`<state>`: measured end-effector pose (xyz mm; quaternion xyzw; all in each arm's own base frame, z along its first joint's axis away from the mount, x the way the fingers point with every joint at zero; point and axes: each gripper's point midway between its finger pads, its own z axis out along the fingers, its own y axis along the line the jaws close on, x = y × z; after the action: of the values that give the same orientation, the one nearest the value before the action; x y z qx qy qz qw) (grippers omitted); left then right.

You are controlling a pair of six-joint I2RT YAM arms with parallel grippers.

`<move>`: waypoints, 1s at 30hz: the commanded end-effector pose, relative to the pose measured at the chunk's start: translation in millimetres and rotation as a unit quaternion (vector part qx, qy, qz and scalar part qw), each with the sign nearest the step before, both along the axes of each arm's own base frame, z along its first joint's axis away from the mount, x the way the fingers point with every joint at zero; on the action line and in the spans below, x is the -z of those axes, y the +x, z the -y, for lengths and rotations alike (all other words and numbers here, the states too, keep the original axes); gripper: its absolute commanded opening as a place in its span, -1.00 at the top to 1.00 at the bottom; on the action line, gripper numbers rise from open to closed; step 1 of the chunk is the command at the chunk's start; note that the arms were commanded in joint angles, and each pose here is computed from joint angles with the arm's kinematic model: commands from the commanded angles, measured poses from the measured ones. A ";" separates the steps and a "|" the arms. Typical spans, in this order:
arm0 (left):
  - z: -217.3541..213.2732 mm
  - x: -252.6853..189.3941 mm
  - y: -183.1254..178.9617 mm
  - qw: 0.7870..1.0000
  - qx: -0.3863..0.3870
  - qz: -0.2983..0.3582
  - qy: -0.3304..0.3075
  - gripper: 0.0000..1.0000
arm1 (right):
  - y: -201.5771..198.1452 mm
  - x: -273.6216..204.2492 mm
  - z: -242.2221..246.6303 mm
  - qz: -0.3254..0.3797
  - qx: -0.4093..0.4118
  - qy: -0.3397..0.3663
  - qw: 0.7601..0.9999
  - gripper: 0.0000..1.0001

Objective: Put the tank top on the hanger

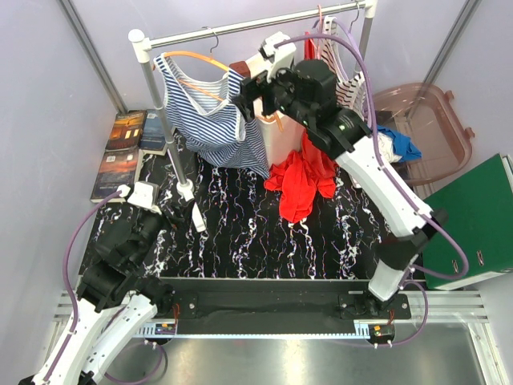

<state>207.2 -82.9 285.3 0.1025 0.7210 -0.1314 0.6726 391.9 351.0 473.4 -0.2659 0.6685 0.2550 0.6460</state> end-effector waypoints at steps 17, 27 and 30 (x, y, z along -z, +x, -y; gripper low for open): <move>0.0 -7.1 3.0 1.000 -0.005 0.004 -0.008 -0.98 | -104.5 54.0 107.8 -0.018 0.039 0.008 0.999 -0.99; -8.7 -6.0 5.3 0.999 -0.031 0.001 -0.009 -0.98 | -124.4 148.0 157.5 -0.114 0.136 0.003 0.984 -0.99; -16.5 -5.0 7.2 0.998 -0.054 0.000 -0.010 -0.98 | -132.7 180.3 162.0 -0.151 0.143 0.002 0.978 -0.99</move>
<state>210.6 -78.8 282.7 0.0888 0.7271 -0.1217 0.6698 263.1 201.4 317.4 -0.1794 0.7661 0.1988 0.5843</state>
